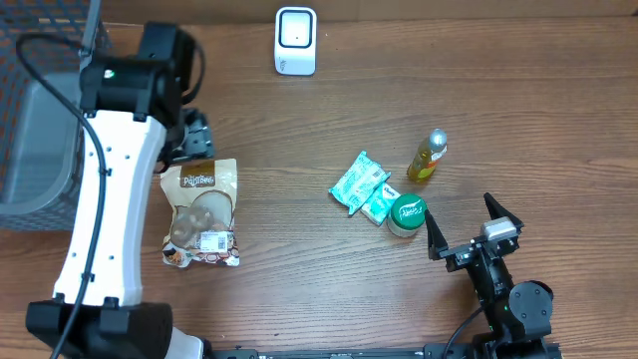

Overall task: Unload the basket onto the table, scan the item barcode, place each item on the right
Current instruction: 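Move the left gripper left and grasp the brown snack bag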

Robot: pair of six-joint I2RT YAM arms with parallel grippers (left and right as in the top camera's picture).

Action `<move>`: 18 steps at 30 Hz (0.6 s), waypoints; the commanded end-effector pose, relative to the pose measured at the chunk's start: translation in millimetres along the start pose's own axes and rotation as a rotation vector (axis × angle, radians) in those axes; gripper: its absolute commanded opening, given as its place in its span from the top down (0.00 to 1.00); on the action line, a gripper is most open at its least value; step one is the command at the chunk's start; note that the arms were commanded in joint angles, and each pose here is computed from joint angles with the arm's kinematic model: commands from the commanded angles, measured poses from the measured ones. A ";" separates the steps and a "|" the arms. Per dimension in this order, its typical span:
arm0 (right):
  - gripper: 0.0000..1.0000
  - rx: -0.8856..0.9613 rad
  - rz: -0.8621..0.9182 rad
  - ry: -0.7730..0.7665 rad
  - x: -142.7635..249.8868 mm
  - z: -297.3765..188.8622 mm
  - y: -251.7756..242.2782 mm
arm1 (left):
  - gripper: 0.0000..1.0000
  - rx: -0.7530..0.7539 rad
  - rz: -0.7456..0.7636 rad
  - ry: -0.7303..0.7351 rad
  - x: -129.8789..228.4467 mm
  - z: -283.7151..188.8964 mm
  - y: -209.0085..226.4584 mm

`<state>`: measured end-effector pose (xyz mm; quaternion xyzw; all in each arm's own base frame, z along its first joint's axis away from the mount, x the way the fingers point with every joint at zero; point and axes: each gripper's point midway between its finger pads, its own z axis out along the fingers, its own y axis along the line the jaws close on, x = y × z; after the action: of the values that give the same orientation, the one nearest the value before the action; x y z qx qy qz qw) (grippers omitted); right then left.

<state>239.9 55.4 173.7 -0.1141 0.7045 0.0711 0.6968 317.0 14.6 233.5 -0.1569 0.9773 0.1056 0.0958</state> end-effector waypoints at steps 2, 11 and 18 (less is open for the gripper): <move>0.00 0.009 0.002 -0.002 2.3 0.0 -1.7 | 0.21 0.011 -0.069 0.046 18.4 20.5 14.8; 0.00 0.009 0.002 -0.002 2.2 0.0 -1.7 | 0.20 0.018 -0.044 0.178 61.4 97.5 2.2; 0.00 0.009 0.002 -0.002 2.3 0.0 -1.7 | 0.17 0.020 -0.063 0.186 80.3 148.7 -1.4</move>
<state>239.9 55.4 173.7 -0.1141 0.7045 0.0711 0.6968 272.4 24.2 79.5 -0.1847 0.9792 0.0834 0.0109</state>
